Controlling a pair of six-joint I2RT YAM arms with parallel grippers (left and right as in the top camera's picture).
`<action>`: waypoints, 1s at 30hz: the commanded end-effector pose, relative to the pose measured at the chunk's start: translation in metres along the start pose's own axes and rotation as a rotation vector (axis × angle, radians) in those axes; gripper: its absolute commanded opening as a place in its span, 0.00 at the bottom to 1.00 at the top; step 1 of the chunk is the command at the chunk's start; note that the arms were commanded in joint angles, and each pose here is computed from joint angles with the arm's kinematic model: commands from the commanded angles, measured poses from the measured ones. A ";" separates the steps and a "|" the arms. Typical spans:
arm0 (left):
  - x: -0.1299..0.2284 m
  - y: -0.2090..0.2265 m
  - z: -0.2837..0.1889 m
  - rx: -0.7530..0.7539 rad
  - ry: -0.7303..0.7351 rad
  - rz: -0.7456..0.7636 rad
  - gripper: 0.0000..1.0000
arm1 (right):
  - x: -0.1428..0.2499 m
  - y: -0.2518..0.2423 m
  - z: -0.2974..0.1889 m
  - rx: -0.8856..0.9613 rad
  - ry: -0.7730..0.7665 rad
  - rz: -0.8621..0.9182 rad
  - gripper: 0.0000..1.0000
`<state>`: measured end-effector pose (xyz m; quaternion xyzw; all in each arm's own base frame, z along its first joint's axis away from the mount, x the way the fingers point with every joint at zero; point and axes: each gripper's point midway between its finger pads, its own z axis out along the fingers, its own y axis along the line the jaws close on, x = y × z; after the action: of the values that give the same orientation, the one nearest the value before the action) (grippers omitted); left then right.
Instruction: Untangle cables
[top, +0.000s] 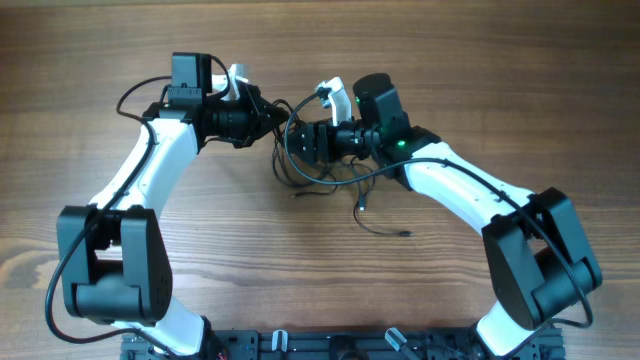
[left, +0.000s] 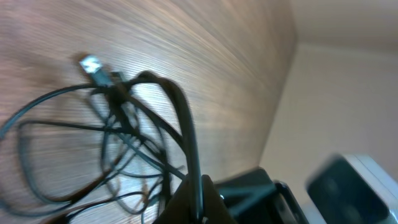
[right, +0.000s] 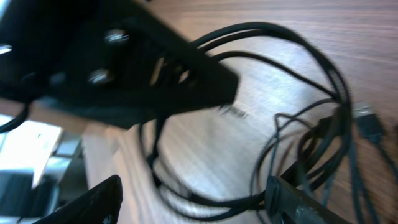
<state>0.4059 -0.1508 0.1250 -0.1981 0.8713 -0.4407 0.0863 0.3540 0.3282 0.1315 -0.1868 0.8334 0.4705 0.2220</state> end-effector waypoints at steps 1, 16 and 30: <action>-0.016 0.014 -0.012 -0.079 -0.105 -0.091 0.04 | 0.011 0.016 -0.004 -0.147 0.063 -0.046 0.77; -0.021 0.025 -0.014 -0.149 -0.125 0.125 0.04 | -0.007 -0.009 -0.011 -0.045 -0.012 -0.050 0.77; -0.004 0.009 0.002 -0.139 -0.056 0.536 0.04 | -0.010 -0.080 -0.022 0.360 -0.078 0.017 0.62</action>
<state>0.4097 -0.1390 0.1066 -0.0279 0.9211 -0.3415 0.1851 0.3854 0.2895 0.1078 -0.1440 0.8751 0.3818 0.2602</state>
